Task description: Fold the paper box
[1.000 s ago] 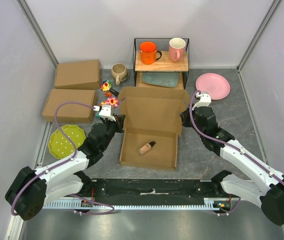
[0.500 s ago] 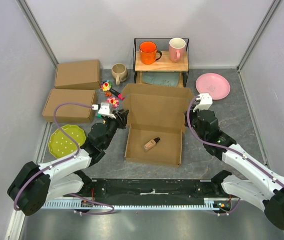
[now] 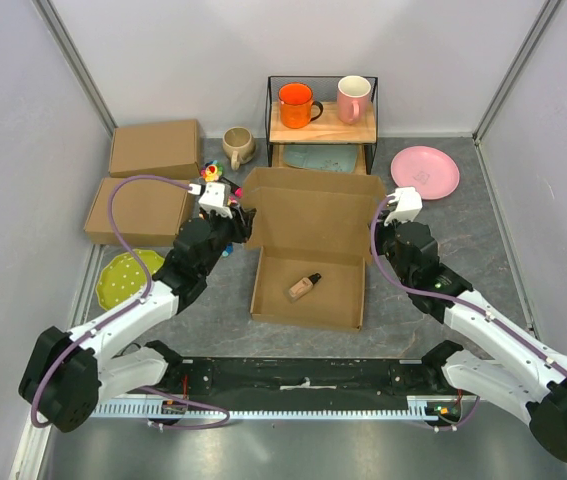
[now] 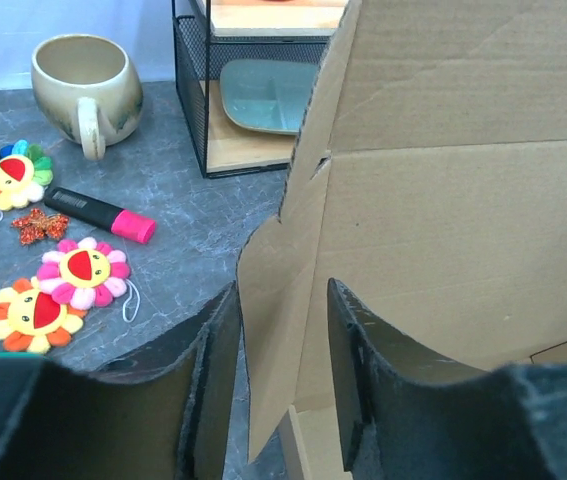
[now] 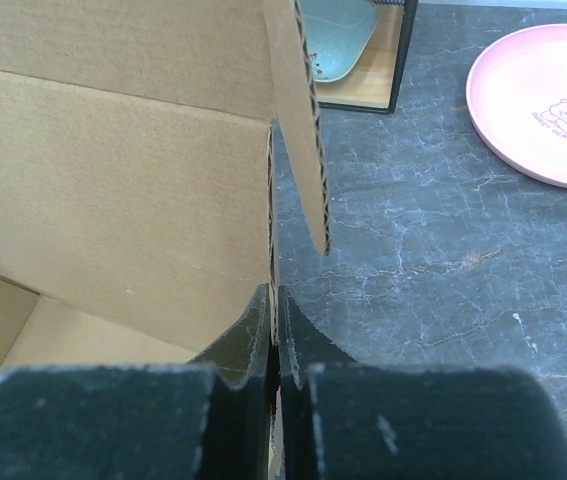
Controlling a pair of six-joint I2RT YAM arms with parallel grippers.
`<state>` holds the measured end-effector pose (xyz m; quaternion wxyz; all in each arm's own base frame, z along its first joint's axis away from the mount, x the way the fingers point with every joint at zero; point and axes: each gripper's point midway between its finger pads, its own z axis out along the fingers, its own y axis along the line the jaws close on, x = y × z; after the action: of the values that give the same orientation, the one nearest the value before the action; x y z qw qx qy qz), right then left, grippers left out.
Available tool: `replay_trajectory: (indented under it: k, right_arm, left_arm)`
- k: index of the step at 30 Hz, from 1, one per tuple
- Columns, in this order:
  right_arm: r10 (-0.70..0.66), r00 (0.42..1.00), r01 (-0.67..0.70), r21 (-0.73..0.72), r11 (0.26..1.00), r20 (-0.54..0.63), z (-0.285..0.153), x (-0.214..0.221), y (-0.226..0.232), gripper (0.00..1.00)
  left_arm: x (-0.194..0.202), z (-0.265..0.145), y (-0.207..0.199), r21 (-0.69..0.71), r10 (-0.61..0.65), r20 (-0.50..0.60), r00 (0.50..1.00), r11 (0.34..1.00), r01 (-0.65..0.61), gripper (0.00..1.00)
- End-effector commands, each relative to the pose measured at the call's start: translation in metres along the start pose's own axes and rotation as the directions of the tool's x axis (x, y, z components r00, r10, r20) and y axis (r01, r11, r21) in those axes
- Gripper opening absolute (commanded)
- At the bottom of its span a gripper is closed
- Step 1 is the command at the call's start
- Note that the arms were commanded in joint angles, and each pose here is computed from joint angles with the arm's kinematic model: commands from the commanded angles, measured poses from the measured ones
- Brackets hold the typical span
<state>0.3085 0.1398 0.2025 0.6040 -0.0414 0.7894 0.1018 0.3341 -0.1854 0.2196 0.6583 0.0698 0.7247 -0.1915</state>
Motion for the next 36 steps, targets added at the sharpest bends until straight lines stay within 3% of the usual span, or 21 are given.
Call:
replay_trajectory:
  k: [1, 10, 16, 21, 25, 26, 29, 36]
  right_arm:
    - [0.000, 0.997, 0.000, -0.011, 1.000, 0.076, -0.002, -0.027, 0.004, 0.01]
    - [0.003, 0.997, -0.002, -0.010, 1.000, 0.071, -0.003, -0.029, 0.005, 0.01]
    - [0.051, 0.996, -0.050, -0.015, 0.999, 0.073, -0.003, -0.031, 0.009, 0.04]
    - [0.075, 0.994, -0.074, -0.013, 0.997, 0.076, -0.005, -0.032, 0.010, 0.04]
    - [0.109, 0.992, -0.110, 0.001, 0.994, 0.063, -0.004, -0.041, 0.012, 0.13]
    - [0.076, 0.997, -0.076, 0.031, 0.997, -0.017, -0.002, -0.026, 0.008, 0.14]
    - [0.014, 0.995, -0.011, 0.035, 0.999, -0.100, -0.001, -0.030, 0.011, 0.12]
    - [-0.062, 0.972, 0.061, -0.011, 0.998, -0.226, -0.006, -0.017, 0.017, 0.04]
  left_arm:
    - [-0.008, 0.007, -0.007, 0.066, 0.034, -0.018, 0.999, 0.997, -0.033, 0.43]
    - [-0.010, 0.008, -0.038, 0.233, 0.000, -0.040, 0.999, 0.973, 0.009, 0.09]
    - [-0.027, -0.009, -0.055, 0.323, -0.134, 0.082, 0.988, 0.941, 0.101, 0.03]
    - [-0.020, -0.016, -0.055, 0.299, -0.147, 0.123, 0.981, 0.948, 0.105, 0.02]
    - [-0.018, -0.016, -0.045, 0.244, -0.151, 0.141, 0.978, 0.963, 0.114, 0.02]
    - [-0.022, -0.015, -0.046, 0.239, -0.145, 0.140, 0.979, 0.965, 0.108, 0.02]
    - [-0.017, -0.011, -0.045, 0.223, -0.092, 0.083, 0.992, 0.972, 0.071, 0.02]
    - [-0.014, -0.015, -0.040, 0.200, -0.065, 0.074, 0.995, 0.979, 0.050, 0.02]
